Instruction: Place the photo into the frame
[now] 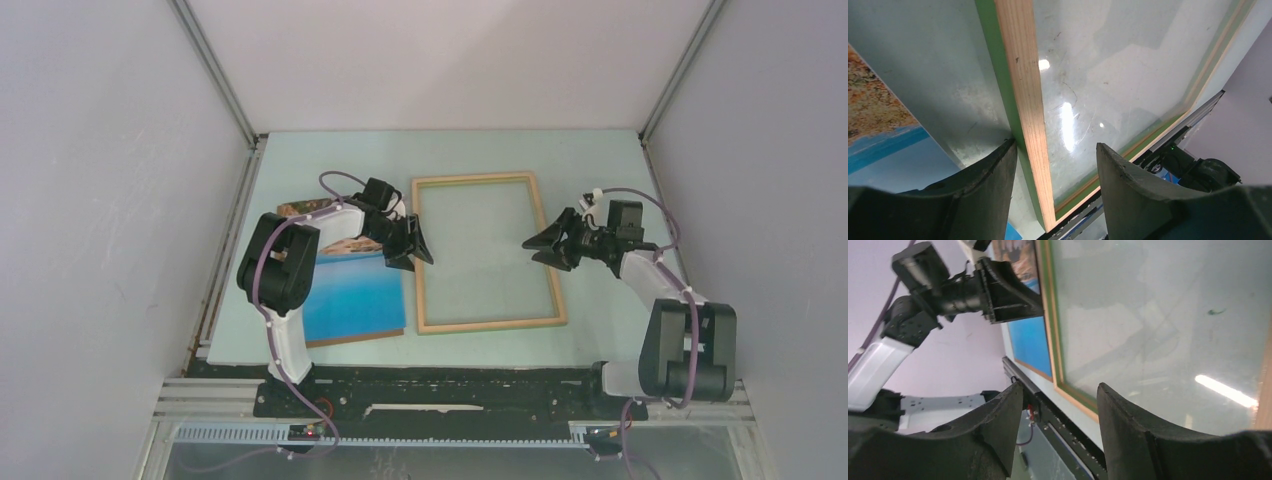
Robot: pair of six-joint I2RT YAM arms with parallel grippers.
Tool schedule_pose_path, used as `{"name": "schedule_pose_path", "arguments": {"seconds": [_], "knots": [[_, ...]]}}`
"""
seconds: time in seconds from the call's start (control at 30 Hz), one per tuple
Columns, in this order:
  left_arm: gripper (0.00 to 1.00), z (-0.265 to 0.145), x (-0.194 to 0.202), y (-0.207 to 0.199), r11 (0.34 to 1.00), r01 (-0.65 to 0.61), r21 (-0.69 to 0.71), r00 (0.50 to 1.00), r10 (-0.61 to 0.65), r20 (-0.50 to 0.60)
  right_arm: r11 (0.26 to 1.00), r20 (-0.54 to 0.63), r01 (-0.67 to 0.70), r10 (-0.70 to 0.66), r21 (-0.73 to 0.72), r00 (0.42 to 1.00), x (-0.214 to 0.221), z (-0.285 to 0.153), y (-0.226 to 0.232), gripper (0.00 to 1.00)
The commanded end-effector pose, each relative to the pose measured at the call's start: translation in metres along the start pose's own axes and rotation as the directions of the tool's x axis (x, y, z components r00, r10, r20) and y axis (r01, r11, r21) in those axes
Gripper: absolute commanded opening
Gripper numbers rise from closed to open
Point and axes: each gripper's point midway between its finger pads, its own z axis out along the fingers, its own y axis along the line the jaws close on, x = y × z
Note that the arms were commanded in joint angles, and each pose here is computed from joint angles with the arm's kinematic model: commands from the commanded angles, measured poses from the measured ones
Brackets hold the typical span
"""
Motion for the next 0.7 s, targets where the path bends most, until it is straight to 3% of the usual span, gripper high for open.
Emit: {"name": "schedule_pose_path", "arguments": {"seconds": [0.0,0.13,0.3,0.4,0.67], "knots": [[0.62,0.002,0.003,-0.01,0.999,-0.01,0.046,1.0,0.01,-0.013,0.995,-0.011,-0.011,0.01,-0.097,1.0,0.008,-0.013,0.028,0.64],[0.66,0.002,0.003,-0.01,0.999,-0.012,0.044,1.0,0.012,-0.011,0.992,0.118,0.02,-0.035,0.127,0.992,-0.013,-0.02,-0.009,0.64],[0.66,0.002,0.003,-0.01,0.999,-0.012,0.043,1.0,0.013,-0.011,0.943,0.112,0.027,-0.068,0.332,0.991,-0.026,-0.016,-0.053,0.66],[0.69,0.002,0.002,-0.01,0.999,-0.015,0.04,1.0,0.015,-0.007,0.923,0.101,0.024,-0.067,0.385,0.993,-0.031,-0.012,-0.071,0.66],[0.71,0.002,0.002,-0.009,0.999,-0.014,0.039,1.0,0.015,-0.008,0.932,0.059,0.006,-0.03,0.363,0.998,-0.035,0.009,-0.086,0.66]]}}
